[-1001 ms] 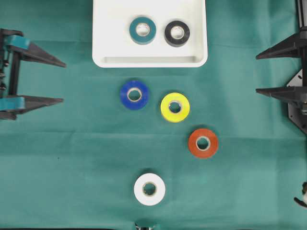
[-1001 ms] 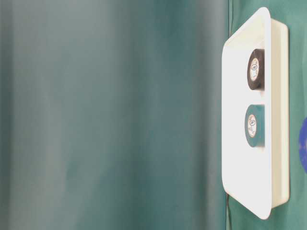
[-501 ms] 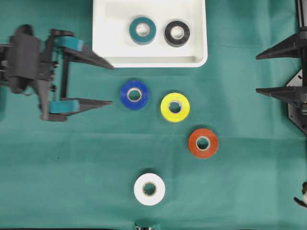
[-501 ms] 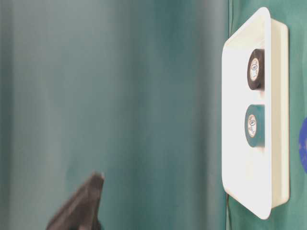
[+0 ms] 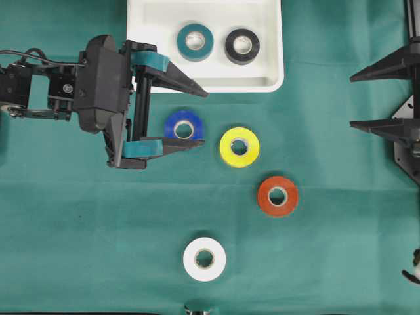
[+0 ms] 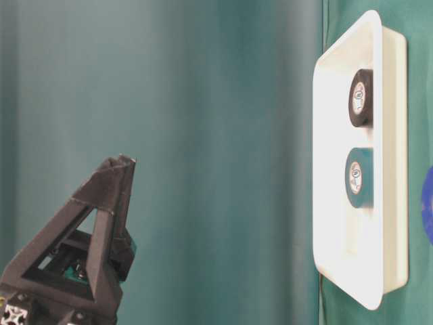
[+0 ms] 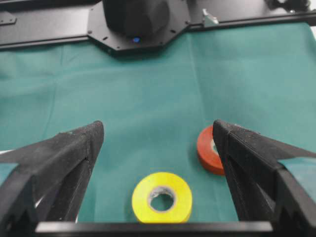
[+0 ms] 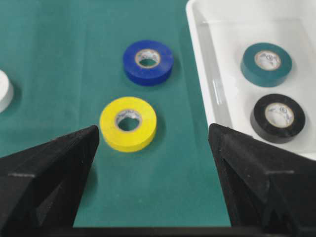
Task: Pick up the tape from a random location and place it into the white case.
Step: 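Move the open left gripper right over the blue tape roll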
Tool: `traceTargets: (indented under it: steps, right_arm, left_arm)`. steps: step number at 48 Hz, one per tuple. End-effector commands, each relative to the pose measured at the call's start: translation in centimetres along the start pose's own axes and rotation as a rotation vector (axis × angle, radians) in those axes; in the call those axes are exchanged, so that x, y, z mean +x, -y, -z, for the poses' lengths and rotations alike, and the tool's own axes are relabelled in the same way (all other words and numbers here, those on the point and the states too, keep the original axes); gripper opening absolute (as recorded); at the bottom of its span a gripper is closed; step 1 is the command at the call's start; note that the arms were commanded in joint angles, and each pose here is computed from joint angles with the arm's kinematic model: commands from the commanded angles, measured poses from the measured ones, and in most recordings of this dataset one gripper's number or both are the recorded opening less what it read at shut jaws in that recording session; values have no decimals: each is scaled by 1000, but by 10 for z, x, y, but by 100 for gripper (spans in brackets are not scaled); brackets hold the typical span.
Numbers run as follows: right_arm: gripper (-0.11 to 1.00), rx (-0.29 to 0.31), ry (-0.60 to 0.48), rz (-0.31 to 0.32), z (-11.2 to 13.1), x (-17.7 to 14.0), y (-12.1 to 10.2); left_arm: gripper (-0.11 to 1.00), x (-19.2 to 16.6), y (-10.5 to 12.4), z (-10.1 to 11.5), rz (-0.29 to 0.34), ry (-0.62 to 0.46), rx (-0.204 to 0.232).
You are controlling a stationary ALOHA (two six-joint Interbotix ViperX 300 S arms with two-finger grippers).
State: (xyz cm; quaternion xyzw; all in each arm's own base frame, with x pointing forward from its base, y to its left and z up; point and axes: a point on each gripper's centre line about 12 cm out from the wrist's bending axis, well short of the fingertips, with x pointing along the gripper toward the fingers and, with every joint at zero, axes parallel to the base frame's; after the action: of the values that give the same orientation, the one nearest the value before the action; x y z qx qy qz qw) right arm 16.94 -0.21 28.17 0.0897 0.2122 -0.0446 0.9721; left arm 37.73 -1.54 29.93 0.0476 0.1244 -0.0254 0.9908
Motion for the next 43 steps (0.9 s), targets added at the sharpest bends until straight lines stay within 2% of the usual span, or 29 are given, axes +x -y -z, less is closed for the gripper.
traceTargets:
  steps: [1, 14, 23, 43]
  right_arm:
    - [86, -3, 10, -5, -5, 1, -2]
    - [86, -4, 8, -4, -5, 1, -2]
    - [86, -3, 6, -2, -4, 1, -1]
    - [86, -2, 4, -3, -4, 1, -1]
  left_arm:
    - [96, -3, -4, -13, -11, 36, -2]
    - [96, -3, -6, -6, -10, -29, -14]
    - [96, 0, -6, -8, 1, -126, -20]
    - [97, 19, -6, -3, 35, -517, -35]
